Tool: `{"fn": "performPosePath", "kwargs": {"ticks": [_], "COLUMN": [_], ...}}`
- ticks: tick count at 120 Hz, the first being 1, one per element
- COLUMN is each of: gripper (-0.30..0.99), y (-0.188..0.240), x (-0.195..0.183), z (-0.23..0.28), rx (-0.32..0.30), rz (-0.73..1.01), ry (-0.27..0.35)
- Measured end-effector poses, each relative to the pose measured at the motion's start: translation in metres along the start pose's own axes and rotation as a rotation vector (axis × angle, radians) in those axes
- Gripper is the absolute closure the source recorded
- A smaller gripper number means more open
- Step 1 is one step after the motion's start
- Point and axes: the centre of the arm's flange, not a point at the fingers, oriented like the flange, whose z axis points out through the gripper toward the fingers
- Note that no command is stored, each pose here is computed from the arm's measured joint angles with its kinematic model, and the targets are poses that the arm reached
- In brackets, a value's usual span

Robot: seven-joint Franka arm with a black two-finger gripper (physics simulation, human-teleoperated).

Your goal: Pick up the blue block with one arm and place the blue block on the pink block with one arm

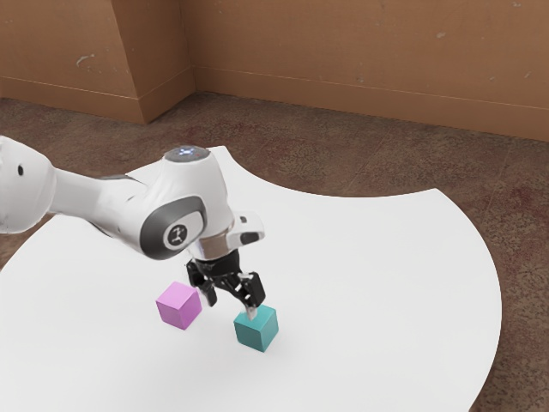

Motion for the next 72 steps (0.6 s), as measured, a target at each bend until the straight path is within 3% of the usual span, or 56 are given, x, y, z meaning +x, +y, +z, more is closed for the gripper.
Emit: {"fn": "performPosePath", "kwargs": {"ticks": [72], "gripper": [0.0], "y": [0.016], "x": [0.02], "z": [0.037], "rx": [-0.038], "rz": [-0.004], "ry": [-0.053]}}
